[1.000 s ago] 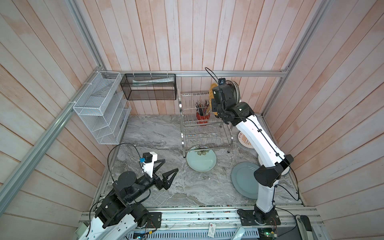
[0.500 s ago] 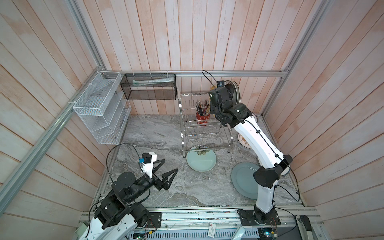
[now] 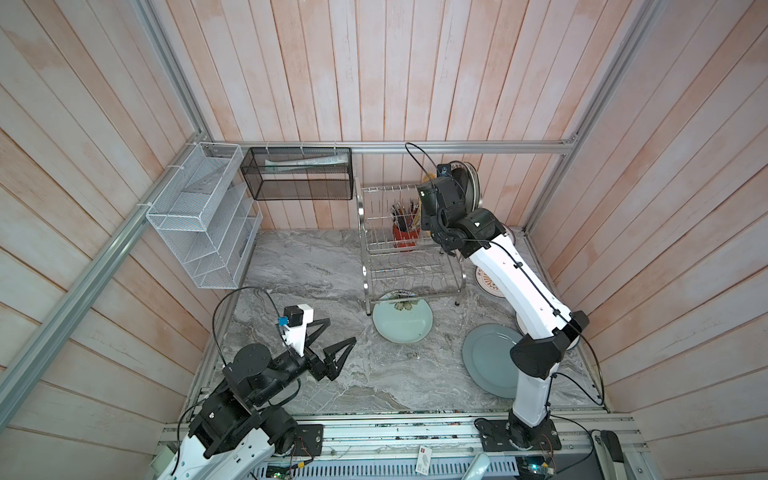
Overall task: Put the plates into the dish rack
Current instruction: 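Lower the bamboo tray into the upper slots beside the dark plates with the right gripper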
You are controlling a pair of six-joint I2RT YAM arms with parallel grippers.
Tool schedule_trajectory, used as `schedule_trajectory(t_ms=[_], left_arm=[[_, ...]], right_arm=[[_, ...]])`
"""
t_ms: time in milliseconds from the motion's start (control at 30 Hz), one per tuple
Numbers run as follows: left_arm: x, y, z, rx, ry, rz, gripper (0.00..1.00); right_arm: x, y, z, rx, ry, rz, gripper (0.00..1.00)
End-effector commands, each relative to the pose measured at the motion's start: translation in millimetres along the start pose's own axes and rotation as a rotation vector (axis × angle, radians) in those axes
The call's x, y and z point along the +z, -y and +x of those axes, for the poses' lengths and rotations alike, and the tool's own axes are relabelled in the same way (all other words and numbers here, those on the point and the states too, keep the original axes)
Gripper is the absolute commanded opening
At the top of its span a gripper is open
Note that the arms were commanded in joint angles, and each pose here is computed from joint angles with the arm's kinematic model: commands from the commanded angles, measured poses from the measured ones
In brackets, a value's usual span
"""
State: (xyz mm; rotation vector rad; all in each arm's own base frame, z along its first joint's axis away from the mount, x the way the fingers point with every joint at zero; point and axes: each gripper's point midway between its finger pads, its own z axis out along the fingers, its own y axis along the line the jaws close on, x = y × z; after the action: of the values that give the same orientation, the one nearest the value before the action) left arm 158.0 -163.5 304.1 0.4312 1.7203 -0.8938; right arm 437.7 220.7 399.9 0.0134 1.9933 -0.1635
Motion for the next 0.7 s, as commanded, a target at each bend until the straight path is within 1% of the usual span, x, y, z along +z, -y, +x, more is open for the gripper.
schedule_trajectory(t_ms=[0, 333, 400, 500, 533, 667], left_arm=[[0.2, 2.7, -0.6, 0.009, 0.010, 0.020, 1.00], [0.0, 3.1, -0.8, 0.008, 0.011, 0.021, 1.00], [0.5, 2.6, -0.6, 0.007, 0.010, 0.019, 1.00], [0.4, 2.6, -0.8, 0.007, 0.010, 0.019, 1.00], [0.4, 2.4, -0.6, 0.008, 0.010, 0.018, 1.00], [0.7, 2.1, -0.3, 0.007, 0.009, 0.017, 1.00]], right_arm=[[-8.9, 2.0, 8.7, -0.022, -0.032, -0.023, 0.03], [-0.7, 2.5, 0.3, -0.018, -0.038, -0.049, 0.13], [-0.4, 2.0, -1.4, -0.018, -0.037, -0.050, 0.18], [-0.1, 1.1, -3.8, -0.013, -0.033, -0.057, 0.20], [-0.3, 0.9, -4.4, -0.012, -0.031, -0.058, 0.23], [-1.4, -0.3, -6.3, -0.012, -0.029, -0.069, 0.25]])
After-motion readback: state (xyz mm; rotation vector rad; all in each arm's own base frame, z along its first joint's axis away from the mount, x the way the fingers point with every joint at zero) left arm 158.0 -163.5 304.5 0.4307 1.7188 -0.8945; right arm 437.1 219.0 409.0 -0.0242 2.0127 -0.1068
